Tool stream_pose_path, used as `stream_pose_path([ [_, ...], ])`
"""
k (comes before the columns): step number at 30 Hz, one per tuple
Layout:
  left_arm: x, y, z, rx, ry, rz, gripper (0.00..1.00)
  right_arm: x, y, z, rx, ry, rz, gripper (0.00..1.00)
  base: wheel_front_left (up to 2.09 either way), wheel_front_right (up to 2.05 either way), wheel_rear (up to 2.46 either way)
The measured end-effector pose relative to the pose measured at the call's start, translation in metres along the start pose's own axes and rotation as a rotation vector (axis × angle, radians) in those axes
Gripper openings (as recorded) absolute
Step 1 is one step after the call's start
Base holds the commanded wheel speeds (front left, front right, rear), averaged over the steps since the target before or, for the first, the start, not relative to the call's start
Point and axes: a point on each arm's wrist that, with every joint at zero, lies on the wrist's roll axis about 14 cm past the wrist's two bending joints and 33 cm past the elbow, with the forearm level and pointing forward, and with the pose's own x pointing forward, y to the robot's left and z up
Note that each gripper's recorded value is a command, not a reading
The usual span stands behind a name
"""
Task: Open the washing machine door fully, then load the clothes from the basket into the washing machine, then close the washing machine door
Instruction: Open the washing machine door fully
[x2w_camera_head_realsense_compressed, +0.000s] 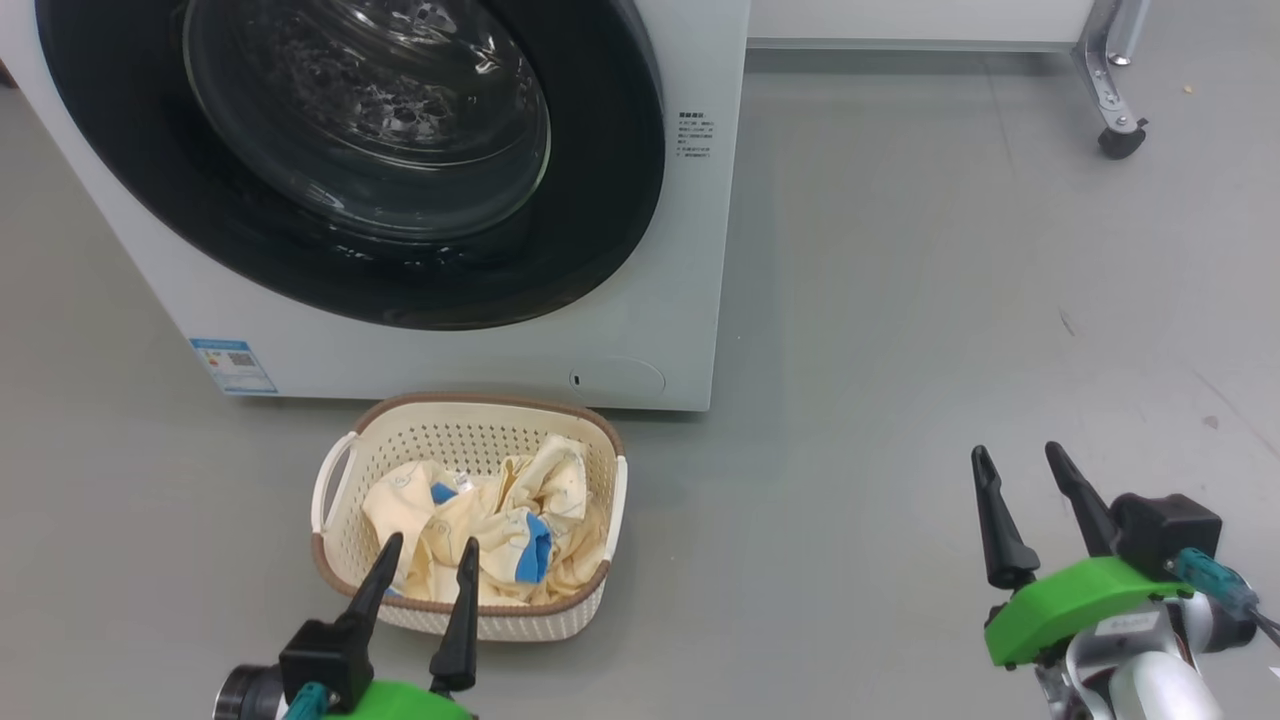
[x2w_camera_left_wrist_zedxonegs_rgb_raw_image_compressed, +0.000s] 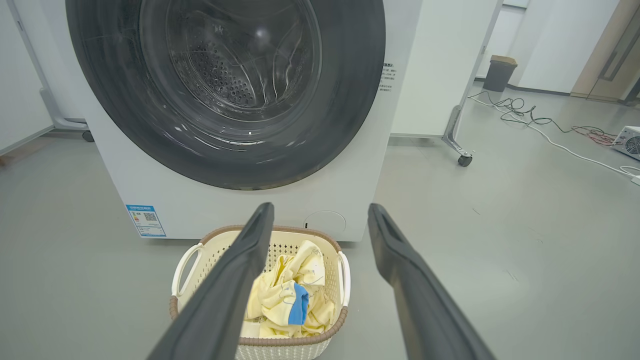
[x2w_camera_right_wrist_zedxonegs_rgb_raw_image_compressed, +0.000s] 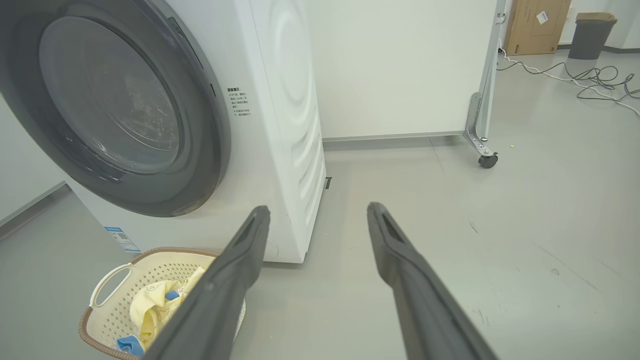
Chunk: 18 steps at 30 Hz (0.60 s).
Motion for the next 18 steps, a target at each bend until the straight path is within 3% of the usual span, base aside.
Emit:
stream_pose_path([
  [18,-0.0014,0.0060,0.0010,0.001,-0.003,0.024,1.00,0.0023,0.0040,-0.0014,-0.005,0.005,0.013,1.00,0.00,0.00,0.00],
])
